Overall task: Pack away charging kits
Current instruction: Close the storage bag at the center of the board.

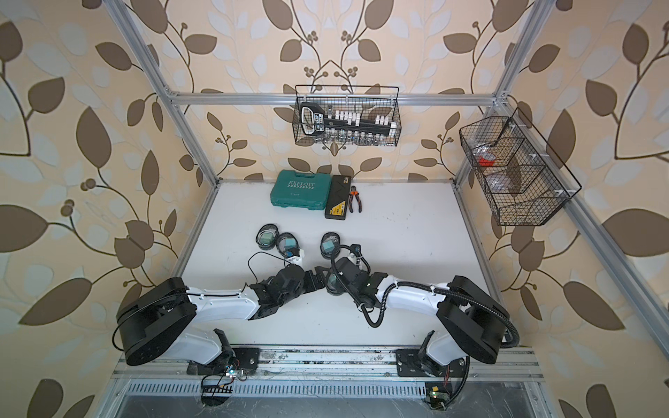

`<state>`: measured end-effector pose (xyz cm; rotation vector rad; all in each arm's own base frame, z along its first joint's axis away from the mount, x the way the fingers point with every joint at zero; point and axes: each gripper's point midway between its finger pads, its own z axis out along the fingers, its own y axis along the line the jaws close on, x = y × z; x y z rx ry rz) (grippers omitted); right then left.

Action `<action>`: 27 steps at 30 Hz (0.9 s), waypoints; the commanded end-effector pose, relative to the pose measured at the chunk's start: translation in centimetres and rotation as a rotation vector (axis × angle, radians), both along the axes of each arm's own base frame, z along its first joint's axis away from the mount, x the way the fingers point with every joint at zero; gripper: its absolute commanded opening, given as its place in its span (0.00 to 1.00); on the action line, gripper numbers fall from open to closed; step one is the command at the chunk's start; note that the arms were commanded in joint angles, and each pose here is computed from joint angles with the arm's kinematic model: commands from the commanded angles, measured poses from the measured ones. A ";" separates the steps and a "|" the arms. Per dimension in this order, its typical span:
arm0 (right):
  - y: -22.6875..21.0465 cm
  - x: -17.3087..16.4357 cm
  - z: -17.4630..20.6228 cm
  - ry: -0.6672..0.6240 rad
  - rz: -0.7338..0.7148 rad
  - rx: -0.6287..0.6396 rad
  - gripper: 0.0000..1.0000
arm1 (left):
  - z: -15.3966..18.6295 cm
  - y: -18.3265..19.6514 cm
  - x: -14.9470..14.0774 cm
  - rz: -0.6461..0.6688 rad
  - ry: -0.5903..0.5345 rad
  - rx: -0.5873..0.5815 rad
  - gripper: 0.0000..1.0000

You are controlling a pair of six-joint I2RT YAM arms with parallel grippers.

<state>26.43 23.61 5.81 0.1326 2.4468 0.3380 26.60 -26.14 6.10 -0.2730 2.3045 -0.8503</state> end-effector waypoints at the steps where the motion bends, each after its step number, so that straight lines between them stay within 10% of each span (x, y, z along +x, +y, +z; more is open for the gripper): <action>1: -1.2 -0.5 -0.5 0.003 -0.044 0.002 0.00 | 0.8 -1.5 0.9 -0.031 0.002 -0.066 0.97; 27: -1.2 -1.0 -2.9 0.003 -0.049 0.058 0.00 | -2.6 -6.1 -0.5 -0.231 0.216 -0.262 0.76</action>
